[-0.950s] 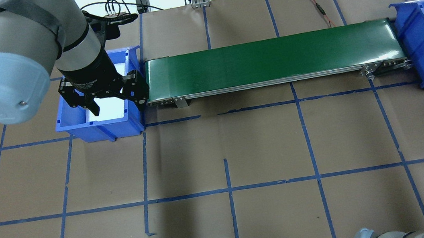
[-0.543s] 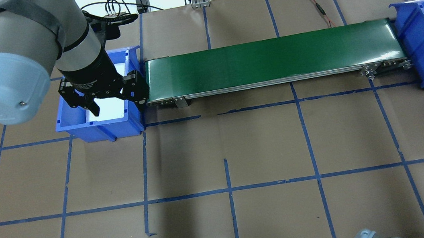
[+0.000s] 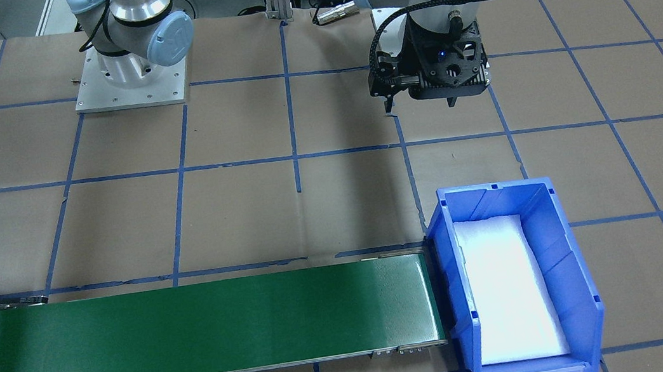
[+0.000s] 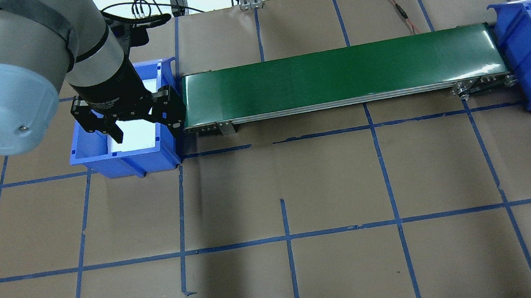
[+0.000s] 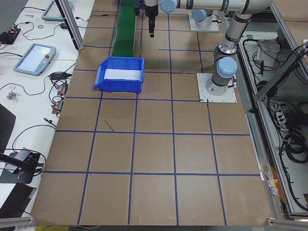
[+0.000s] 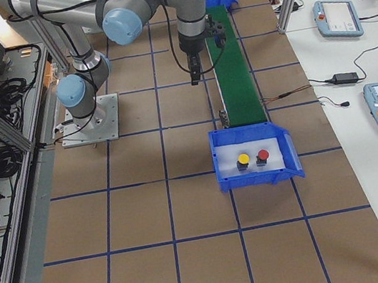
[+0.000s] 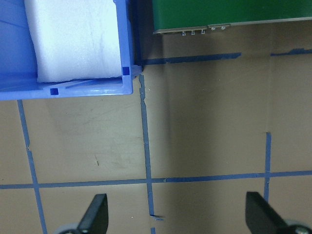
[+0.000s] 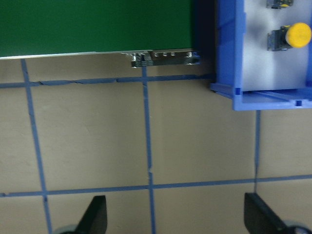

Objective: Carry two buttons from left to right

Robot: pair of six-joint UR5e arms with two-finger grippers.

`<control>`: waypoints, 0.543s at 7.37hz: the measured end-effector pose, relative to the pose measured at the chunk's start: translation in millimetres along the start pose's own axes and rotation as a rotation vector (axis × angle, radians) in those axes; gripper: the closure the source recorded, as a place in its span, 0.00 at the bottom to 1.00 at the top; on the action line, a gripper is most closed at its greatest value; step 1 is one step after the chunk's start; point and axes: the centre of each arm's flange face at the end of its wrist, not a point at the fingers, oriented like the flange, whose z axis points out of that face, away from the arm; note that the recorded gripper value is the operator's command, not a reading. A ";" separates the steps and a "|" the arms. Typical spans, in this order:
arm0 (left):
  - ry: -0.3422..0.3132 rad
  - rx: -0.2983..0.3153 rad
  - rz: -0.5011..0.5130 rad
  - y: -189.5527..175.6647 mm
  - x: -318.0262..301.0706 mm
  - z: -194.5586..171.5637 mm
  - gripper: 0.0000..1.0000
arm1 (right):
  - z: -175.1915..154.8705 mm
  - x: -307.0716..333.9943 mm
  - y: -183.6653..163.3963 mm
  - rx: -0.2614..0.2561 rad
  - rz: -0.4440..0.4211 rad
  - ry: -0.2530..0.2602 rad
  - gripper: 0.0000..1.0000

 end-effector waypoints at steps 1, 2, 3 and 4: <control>0.000 0.002 0.000 -0.1 -0.2 -2.1 0.00 | 1.9 -67.9 -7.9 0.001 -0.019 0.001 0.00; 0.000 0.001 0.000 0.1 -0.2 -2.8 0.00 | 3.7 -134.8 -7.7 0.005 -0.091 0.001 0.00; 0.000 0.001 0.000 0.3 0.0 -2.8 0.00 | 3.2 -196.2 -0.8 0.022 -0.182 -0.014 0.00; 0.000 0.001 0.000 0.4 0.1 -2.8 0.00 | 2.3 -238.4 5.7 0.044 -0.245 -0.037 0.00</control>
